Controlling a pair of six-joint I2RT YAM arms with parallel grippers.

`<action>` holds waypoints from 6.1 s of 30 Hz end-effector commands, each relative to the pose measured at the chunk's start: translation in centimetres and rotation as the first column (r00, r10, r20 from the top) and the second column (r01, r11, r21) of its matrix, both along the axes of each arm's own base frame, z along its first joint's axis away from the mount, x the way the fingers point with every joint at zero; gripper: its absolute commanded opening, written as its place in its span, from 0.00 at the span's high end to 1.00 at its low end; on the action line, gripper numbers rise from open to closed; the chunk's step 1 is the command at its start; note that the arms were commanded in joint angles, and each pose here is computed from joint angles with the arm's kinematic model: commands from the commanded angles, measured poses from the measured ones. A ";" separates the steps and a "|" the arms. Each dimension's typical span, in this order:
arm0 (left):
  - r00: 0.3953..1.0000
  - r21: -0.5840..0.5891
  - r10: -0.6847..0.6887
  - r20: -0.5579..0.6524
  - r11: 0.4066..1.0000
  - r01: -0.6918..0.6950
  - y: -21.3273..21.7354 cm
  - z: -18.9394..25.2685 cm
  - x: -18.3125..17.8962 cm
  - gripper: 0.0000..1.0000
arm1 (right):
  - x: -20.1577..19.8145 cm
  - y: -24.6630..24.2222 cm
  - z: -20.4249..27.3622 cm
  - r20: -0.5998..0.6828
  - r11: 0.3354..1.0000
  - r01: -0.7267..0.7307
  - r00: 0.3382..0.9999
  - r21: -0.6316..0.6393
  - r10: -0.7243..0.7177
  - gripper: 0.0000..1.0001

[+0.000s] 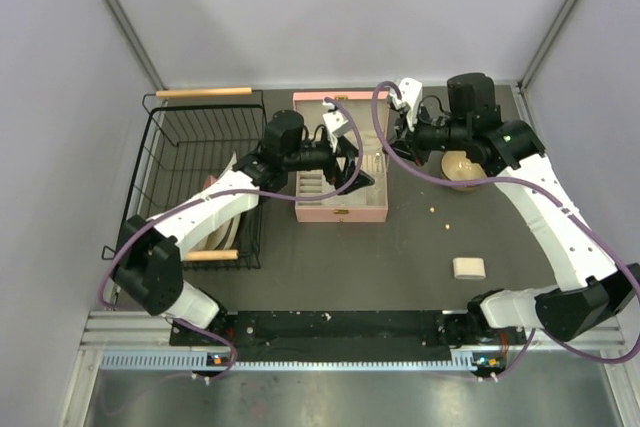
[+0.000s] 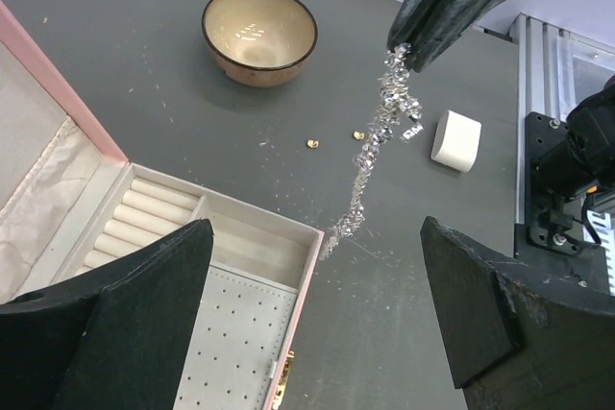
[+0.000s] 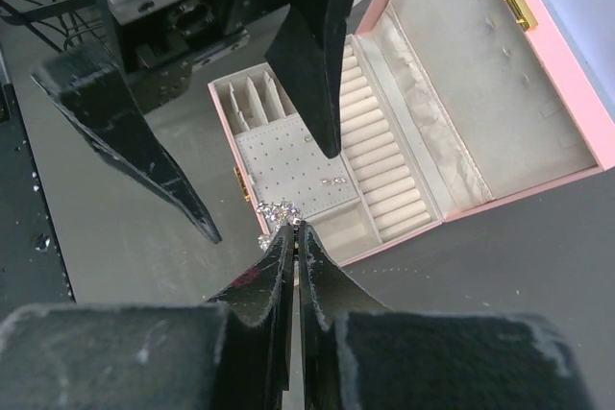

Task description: Organize the mixed jewelry

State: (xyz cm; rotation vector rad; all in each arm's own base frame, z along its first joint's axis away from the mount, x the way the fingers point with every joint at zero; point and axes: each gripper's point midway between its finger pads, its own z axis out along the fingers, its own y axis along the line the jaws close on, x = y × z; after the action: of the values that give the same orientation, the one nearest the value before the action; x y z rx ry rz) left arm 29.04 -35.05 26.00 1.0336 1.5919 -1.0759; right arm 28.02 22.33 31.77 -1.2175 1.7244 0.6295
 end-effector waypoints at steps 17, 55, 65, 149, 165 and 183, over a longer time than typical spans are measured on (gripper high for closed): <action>0.988 -0.045 -0.100 0.119 0.993 0.106 -2.7 2.2 0.4 0.33 | -0.6 0.7 1.8 0.019 0.999 -0.020 1.000 0.043 0.019 1.00; 0.990 -0.011 -0.046 0.130 0.999 0.048 -1.6 1.7 1.6 1.00 | 1.1 -0.2 -0.3 0.047 0.999 0.048 0.998 -0.019 -0.047 1.00; 0.990 -0.017 0.024 0.137 1.000 -0.022 0.1 2.5 3.3 1.00 | 3.7 -0.1 -1.2 0.076 0.993 0.111 0.991 -0.037 -0.108 1.00; 0.826 0.096 0.489 0.281 0.842 -0.531 9.5 0.9 22.3 1.00 | 20.4 1.7 -5.6 0.233 0.861 0.507 0.833 0.043 -0.502 1.00; 0.822 0.070 0.490 0.291 0.845 -0.530 9.7 2.2 21.2 1.00 | 19.3 1.0 -3.7 0.237 0.849 0.521 0.817 0.086 -0.526 1.00; 0.820 0.053 0.495 0.286 0.847 -0.529 9.8 2.9 20.6 1.00 | 19.0 0.6 -3.1 0.238 0.841 0.532 0.808 0.097 -0.539 1.00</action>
State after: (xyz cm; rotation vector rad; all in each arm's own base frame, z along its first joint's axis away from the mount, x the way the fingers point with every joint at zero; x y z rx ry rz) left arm 48.30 -27.77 24.11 0.8179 1.7030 -0.5523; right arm 46.92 25.17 25.70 -0.7778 1.7519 0.2238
